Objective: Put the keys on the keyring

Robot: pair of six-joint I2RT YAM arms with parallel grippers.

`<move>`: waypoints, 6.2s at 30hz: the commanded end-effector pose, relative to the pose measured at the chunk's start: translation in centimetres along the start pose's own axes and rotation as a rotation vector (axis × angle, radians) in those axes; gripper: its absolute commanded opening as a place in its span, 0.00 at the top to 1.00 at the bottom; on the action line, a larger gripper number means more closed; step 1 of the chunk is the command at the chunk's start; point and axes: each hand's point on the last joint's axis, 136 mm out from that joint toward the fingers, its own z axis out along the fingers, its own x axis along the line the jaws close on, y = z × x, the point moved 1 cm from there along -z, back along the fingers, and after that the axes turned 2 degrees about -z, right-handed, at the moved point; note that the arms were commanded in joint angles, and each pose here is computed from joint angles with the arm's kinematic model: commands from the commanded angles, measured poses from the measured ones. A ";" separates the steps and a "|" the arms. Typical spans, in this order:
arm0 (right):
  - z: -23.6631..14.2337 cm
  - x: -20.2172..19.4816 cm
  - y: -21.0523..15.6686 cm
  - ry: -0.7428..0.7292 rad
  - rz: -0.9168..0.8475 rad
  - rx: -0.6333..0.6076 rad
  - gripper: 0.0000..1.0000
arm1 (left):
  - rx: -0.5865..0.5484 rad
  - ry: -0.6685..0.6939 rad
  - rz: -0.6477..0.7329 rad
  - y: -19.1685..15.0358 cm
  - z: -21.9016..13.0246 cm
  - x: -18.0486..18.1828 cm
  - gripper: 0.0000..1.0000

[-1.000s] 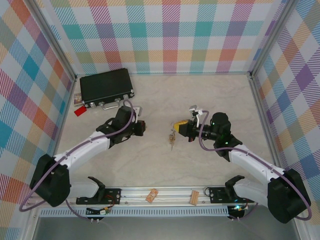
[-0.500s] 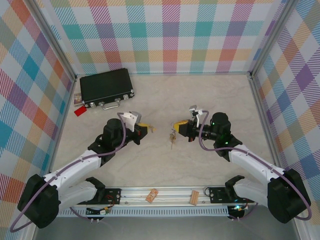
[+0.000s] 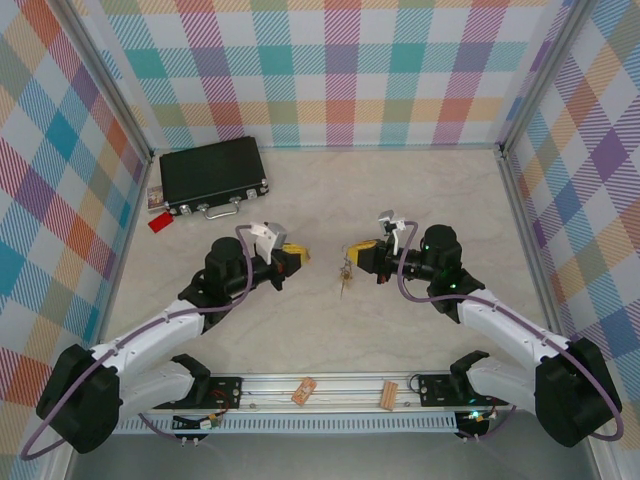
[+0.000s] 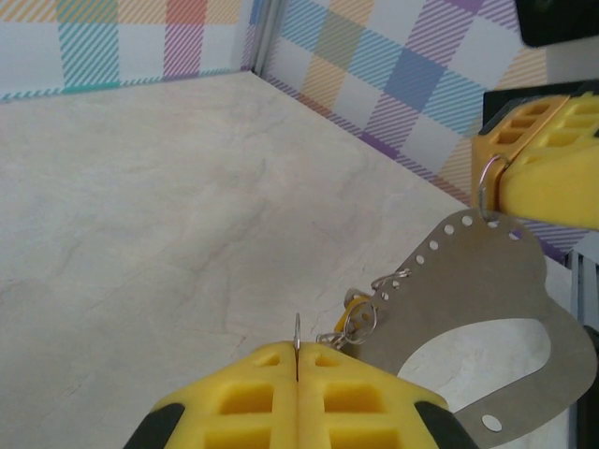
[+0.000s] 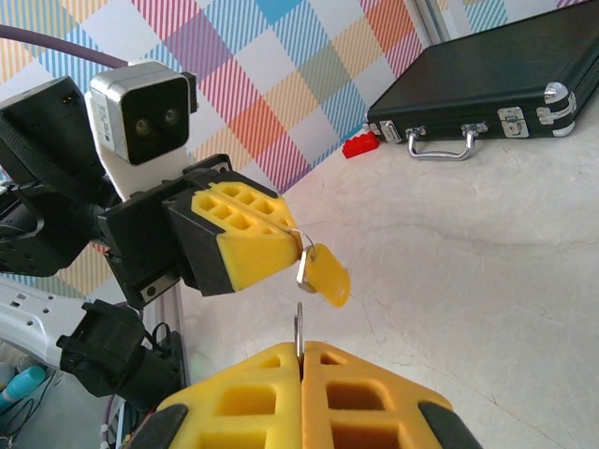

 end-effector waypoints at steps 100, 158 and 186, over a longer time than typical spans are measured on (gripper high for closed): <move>3.0 4.0 -1.8 -0.217 -1.226 0.260 1.00 | -0.276 -0.037 0.521 -1.3 -0.4 -6.3 1.00; 3.3 4.4 -3.1 -0.159 -1.169 0.290 1.00 | -0.263 -0.017 0.515 -1.0 -0.6 -6.1 1.00; 3.5 4.1 -2.4 -0.204 -1.110 0.280 1.00 | -0.203 -0.066 0.521 -2.3 0.4 -6.6 1.00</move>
